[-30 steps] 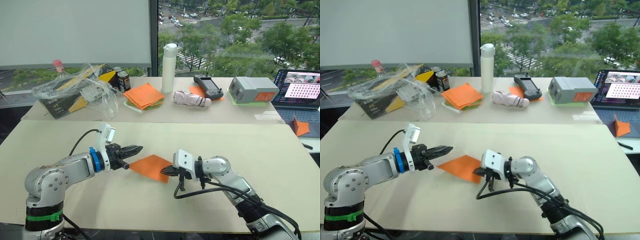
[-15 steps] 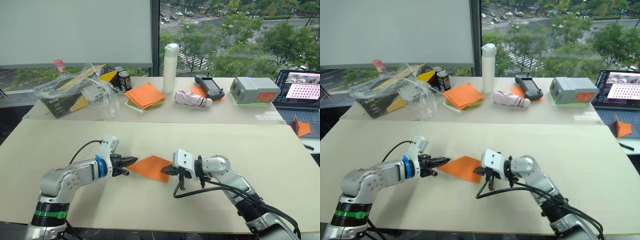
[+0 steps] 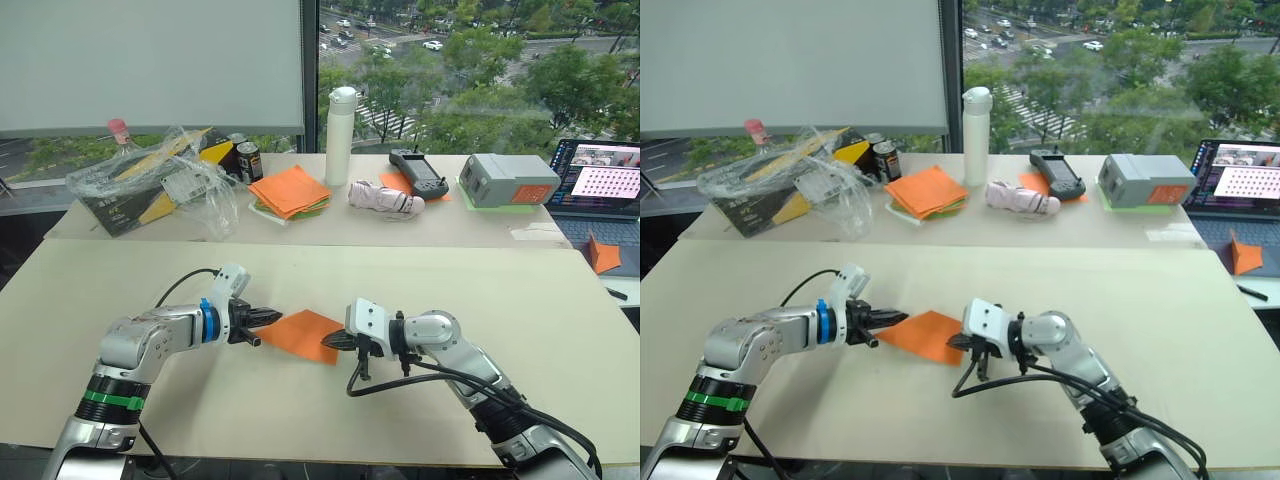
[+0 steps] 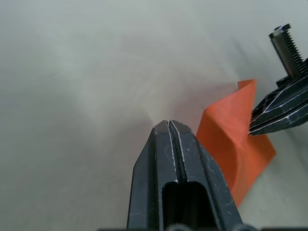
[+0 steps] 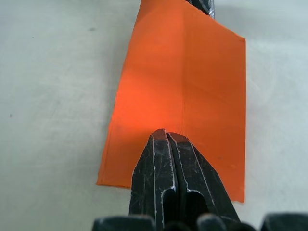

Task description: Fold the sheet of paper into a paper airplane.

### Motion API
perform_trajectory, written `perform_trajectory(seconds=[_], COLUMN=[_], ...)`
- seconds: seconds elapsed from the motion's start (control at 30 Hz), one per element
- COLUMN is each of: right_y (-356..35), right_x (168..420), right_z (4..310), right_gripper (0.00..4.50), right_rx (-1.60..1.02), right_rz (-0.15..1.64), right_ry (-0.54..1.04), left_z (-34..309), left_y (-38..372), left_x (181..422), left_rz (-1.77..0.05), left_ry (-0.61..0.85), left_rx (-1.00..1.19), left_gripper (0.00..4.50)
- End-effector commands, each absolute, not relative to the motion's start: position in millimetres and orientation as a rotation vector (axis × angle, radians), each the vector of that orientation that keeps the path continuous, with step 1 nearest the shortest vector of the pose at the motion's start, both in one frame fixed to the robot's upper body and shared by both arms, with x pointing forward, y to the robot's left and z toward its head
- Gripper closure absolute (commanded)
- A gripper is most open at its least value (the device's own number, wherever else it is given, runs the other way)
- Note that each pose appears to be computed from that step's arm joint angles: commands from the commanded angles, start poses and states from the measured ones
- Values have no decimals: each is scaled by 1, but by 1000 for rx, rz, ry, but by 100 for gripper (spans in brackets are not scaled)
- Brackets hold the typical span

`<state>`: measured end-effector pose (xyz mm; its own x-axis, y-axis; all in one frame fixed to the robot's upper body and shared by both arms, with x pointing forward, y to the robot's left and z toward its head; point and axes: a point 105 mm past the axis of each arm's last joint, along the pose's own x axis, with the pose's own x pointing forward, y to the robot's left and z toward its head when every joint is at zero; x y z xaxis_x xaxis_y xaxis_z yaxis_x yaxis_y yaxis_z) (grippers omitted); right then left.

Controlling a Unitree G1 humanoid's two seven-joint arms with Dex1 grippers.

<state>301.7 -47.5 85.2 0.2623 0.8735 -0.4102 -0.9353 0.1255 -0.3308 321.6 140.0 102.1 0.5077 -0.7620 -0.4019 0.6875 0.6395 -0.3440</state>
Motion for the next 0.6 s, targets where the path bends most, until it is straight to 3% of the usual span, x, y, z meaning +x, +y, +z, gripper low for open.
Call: perform_trajectory(seconds=[0.03,0.6], right_y=[-46,-47], right_x=[298,297], right_z=[91,91], right_gripper=[449,449], right_rx=[-607,-616], right_rz=[1336,1343], right_ry=[84,83], left_z=[115,84], left_y=[128,123], left_x=[316,295], left_rz=[-955,-1046], left_ry=[523,634], left_rx=[-125,-16], left_gripper=[450,450])
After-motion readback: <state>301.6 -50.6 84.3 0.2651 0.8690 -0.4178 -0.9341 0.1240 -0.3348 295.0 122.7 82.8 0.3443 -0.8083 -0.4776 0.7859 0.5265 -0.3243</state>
